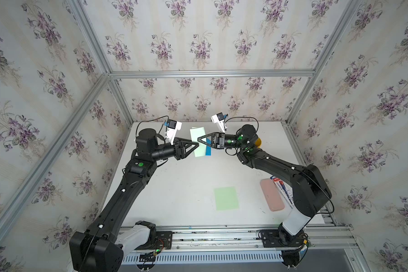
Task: Fold the square paper along the opposite sides
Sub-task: Fold the paper, then smooth out the paper at the center of the board.
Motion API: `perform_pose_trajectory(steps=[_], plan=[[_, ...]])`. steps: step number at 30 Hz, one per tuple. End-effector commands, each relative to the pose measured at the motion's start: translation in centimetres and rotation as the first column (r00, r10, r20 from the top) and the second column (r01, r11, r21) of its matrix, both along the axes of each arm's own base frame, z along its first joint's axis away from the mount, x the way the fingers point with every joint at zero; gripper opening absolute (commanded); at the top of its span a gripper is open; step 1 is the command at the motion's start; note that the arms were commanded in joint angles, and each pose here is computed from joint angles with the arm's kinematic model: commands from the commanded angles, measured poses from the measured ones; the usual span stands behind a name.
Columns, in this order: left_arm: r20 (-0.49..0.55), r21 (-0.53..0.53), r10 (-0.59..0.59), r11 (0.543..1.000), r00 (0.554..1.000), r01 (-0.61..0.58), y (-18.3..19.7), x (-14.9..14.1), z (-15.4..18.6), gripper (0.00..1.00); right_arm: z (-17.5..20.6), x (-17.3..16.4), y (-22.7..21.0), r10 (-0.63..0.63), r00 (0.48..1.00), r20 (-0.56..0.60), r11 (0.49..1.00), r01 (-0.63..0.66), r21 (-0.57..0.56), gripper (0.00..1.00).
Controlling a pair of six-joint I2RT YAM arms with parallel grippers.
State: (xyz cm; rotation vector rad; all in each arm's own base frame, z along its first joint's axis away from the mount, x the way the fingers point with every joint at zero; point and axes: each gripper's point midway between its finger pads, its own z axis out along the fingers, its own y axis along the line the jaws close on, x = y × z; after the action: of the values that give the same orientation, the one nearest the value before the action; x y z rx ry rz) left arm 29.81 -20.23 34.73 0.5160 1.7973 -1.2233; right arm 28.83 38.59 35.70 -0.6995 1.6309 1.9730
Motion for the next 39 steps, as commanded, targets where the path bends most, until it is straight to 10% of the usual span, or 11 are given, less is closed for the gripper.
perform_pose_trajectory(steps=[1, 20, 27, 33, 39], plan=[[0.063, 0.007, -0.005, 1.000, 0.998, 0.004, -0.1, 0.2, 0.6, 0.40, 0.7, -0.5, -0.2, 0.017, 1.000, 0.023, 1.000, -0.017, 0.021, 0.09], [0.035, -0.060, -0.001, 0.998, 0.999, 0.003, -0.3, 0.8, 1.8, 0.00, 0.2, -0.4, -0.1, 0.016, 1.000, 0.021, 1.000, -0.016, 0.011, 0.09], [-0.136, 0.035, 0.059, 0.998, 0.989, -0.054, 1.2, 1.4, -1.3, 0.00, -1.7, 0.9, -1.7, -0.055, 0.998, 0.019, 0.998, 0.055, -0.016, 0.32], [-0.461, 0.281, 0.118, 0.959, 0.879, 0.019, 2.5, 0.8, -10.8, 0.00, -9.0, 4.0, -4.4, -0.310, 0.941, 0.132, 0.909, 0.335, -0.248, 0.41], [-0.712, 0.496, 0.271, 0.847, 0.648, 0.190, 5.3, -1.2, -22.3, 0.00, -12.6, 2.9, -6.7, -0.438, 0.770, 0.463, 0.784, 0.580, -0.222, 0.24]])
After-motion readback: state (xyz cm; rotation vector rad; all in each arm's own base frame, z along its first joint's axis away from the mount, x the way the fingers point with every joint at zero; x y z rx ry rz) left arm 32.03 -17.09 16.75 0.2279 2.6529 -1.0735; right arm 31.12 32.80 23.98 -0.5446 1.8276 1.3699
